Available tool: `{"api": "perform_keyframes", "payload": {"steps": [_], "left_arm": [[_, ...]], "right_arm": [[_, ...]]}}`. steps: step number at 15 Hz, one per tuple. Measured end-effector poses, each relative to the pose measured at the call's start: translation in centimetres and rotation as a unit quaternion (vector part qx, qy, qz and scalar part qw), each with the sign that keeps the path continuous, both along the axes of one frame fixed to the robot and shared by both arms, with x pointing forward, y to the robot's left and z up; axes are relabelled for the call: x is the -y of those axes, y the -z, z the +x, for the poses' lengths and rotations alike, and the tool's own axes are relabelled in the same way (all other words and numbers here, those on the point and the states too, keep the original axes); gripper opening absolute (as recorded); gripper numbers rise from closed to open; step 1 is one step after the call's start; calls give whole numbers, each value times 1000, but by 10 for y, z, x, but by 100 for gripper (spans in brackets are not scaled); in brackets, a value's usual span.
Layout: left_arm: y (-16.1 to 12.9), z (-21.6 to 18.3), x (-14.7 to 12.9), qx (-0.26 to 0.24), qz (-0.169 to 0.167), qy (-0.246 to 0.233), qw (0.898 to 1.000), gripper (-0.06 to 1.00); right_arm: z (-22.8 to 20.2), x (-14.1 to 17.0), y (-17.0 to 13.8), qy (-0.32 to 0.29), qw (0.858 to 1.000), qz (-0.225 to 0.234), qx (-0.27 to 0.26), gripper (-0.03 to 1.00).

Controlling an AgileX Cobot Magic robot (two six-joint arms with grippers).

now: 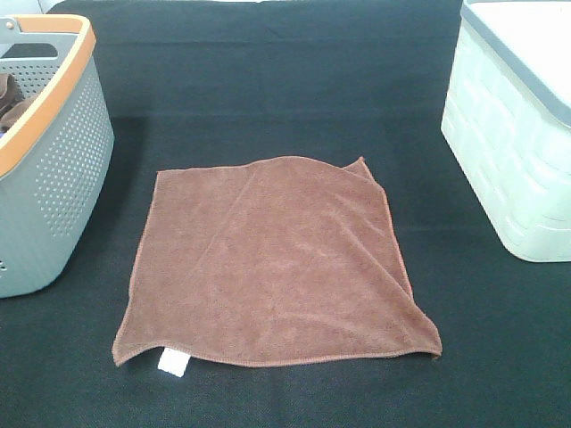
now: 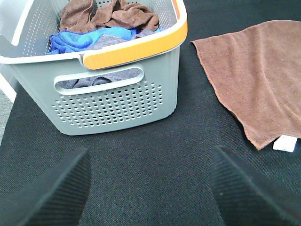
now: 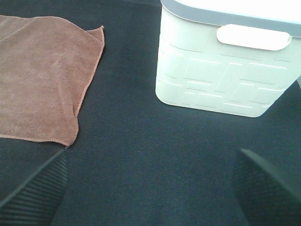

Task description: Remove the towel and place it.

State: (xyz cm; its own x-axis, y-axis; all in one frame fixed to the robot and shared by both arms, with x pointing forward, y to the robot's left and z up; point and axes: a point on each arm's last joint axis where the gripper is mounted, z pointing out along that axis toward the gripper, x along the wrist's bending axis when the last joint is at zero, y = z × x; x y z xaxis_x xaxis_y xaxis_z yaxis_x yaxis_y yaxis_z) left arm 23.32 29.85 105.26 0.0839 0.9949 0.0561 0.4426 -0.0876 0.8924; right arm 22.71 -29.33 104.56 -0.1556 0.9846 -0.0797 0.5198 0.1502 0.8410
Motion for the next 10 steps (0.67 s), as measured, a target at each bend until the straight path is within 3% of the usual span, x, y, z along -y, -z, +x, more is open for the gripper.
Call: {"api": "perform_keyframes", "payload": {"steps": [10], "left_arm": [[0, 0, 0, 0, 0, 0, 1000, 68]], "right_arm": [[0, 0, 0, 0, 1000, 0, 0, 89]]}}
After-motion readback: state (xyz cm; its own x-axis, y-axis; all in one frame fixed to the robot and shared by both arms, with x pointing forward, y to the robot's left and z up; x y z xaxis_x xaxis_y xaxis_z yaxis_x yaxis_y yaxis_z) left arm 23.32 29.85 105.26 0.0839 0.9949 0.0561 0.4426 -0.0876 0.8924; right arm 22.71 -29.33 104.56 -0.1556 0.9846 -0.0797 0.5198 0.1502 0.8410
